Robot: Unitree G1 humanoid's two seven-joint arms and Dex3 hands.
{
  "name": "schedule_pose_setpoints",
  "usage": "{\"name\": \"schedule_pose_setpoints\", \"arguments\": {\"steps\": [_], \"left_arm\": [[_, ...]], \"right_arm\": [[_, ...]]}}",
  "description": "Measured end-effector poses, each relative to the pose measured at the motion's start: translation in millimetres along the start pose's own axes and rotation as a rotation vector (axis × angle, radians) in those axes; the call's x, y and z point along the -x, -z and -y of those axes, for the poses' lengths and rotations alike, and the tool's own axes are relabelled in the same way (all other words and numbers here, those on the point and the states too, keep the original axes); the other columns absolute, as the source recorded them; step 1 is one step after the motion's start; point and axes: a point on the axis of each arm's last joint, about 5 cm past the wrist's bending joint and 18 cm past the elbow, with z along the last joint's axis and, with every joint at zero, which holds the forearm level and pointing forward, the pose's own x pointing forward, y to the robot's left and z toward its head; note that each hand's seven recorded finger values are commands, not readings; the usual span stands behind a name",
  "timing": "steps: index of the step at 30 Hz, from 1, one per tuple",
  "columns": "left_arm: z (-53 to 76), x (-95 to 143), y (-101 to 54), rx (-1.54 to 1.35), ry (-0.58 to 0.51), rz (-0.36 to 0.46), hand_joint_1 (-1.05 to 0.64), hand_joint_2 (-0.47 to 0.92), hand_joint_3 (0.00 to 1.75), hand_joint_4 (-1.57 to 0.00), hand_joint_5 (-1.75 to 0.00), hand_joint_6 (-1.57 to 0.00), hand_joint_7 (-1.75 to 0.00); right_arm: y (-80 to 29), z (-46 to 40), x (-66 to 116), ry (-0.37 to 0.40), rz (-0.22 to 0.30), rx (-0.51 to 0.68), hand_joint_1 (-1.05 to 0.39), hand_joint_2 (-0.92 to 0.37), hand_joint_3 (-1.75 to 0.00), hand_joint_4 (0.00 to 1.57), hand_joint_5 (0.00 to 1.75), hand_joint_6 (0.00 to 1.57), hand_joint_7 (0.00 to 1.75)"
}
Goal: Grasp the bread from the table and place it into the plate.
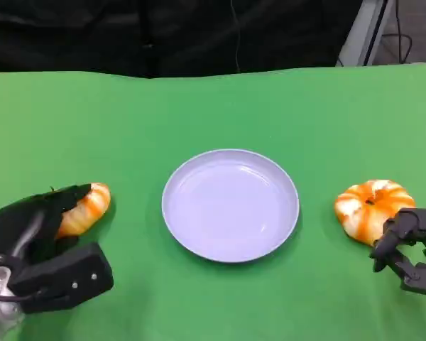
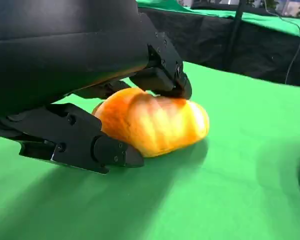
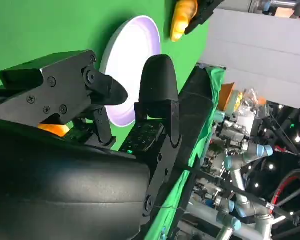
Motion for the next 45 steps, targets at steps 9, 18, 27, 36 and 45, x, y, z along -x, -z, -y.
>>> {"name": "schedule_pose_setpoints", "arguments": {"steps": [9,18,27,36,45], "left_arm": [[1.6,0,-1.6,0.034,-0.021,-0.013,-0.12,0.92,0.39,-0.32,-1.65,-0.53,-1.24],[3.2,0,-2.2,0.032,-0.04,-0.018,-0.13,0.92,0.46,-0.25,-1.71,-0.41,-1.39],[4.7,0,-3.1,0.013,-0.082,-0.012,-0.13,0.92,0.5,-0.21,-1.7,-0.33,-1.43],[2.8,-3,-11.3,0.005,-0.14,0.064,-0.12,0.92,0.46,-0.25,-1.67,-0.35,-1.41],[-8.0,-2,-26.2,0.028,-0.198,0.193,-0.1,0.92,0.43,-0.21,-1.67,-0.32,-1.4]], "right_arm": [[0.1,-0.1,0.0,0.002,0.001,-0.001,0.13,-0.7,-0.81,0.88,1.42,0.93,0.99],[0.0,-0.3,-0.1,0.003,0.002,-0.004,0.13,-0.71,-0.81,0.88,1.41,0.94,0.98],[-0.4,-0.8,-0.6,0.003,0.002,0.009,0.13,-0.71,-0.82,0.88,1.41,0.93,0.99],[-0.2,-1.2,-0.7,0.003,0.003,0.006,0.13,-0.7,-0.81,0.87,1.41,0.93,0.98],[0.0,-1.8,-0.9,0.003,0.004,0.004,0.14,-0.7,-0.82,0.88,1.41,0.94,0.99]]}}
